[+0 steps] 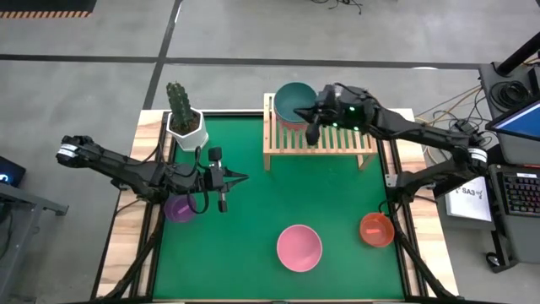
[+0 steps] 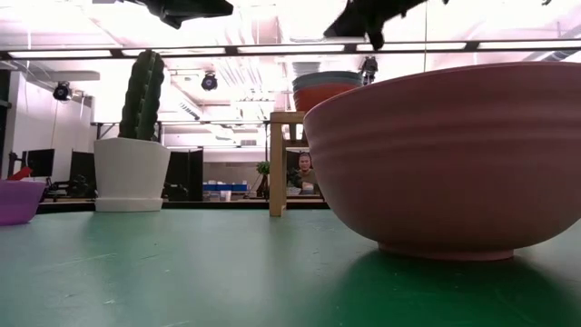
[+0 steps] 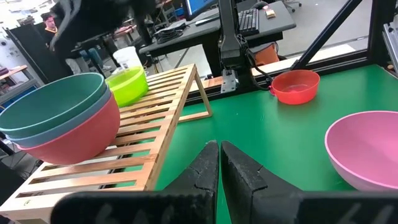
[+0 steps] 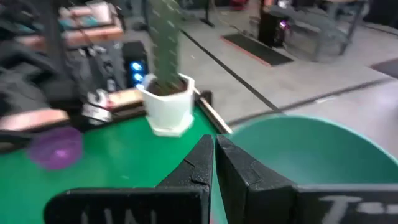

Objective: Place and stack bowls onto a shelf
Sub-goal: Stack the orange bowl on top of the yellow bowl on the shelf

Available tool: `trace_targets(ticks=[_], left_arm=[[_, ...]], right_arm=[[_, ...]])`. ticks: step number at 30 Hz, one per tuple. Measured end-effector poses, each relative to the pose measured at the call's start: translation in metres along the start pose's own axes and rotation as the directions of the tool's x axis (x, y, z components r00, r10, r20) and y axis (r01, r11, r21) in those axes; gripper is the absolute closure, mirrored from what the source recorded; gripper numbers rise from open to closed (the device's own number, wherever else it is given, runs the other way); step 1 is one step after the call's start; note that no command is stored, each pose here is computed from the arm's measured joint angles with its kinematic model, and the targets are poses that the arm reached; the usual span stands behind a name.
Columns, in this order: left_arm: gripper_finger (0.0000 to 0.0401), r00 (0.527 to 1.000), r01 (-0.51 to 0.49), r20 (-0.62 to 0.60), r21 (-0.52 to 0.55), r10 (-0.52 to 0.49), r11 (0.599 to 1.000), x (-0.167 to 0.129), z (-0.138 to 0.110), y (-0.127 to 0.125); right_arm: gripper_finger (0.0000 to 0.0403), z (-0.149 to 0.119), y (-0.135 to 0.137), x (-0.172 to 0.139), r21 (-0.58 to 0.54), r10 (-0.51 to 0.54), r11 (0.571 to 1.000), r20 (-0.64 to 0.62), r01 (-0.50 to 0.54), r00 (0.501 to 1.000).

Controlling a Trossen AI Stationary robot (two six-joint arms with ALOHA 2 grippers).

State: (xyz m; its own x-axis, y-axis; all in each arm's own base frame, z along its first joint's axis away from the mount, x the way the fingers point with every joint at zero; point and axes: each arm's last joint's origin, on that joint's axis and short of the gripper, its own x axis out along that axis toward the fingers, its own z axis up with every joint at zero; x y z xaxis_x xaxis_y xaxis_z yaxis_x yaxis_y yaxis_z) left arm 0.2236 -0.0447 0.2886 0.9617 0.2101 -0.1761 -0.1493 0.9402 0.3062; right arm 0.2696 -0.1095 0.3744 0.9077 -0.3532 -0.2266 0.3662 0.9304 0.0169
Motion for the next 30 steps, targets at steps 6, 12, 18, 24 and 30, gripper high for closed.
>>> trace_targets(ticks=[6, 12, 18, 24, 30], left_arm=[[0.0401, 1.000, 0.000, 0.000, 0.000, 0.000, 1.000, 0.000, 0.000, 0.000], [0.0401, 1.000, 0.000, 0.000, 0.000, 0.000, 1.000, 0.000, 0.000, 0.000], [0.0401, 1.000, 0.000, 0.000, 0.000, 0.000, 1.000, 0.000, 0.000, 0.000], [0.0401, 1.000, 0.000, -0.001, 0.000, 0.000, 1.000, 0.000, 0.000, 0.000], [0.0401, 1.000, 0.000, -0.002, 0.001, 0.000, 1.000, 0.000, 0.000, 0.000]], right_arm=[[0.0394, 0.003, 0.029, -0.030, 0.113, 0.139, 0.985, -0.074, -0.130, 0.988], [0.0394, -0.025, 0.063, -0.049, 0.334, 0.248, 0.935, -0.370, -0.121, 0.896], [0.0394, -0.064, 0.095, -0.080, 0.451, 0.272, 0.880, -0.735, 0.150, 0.621], [0.0394, -0.094, 0.114, -0.111, 0.329, 0.175, 0.840, -0.917, 0.431, 0.359], [0.0392, -0.124, 0.124, -0.121, 0.266, 0.131, 0.802, -0.952, 0.535, 0.277]])
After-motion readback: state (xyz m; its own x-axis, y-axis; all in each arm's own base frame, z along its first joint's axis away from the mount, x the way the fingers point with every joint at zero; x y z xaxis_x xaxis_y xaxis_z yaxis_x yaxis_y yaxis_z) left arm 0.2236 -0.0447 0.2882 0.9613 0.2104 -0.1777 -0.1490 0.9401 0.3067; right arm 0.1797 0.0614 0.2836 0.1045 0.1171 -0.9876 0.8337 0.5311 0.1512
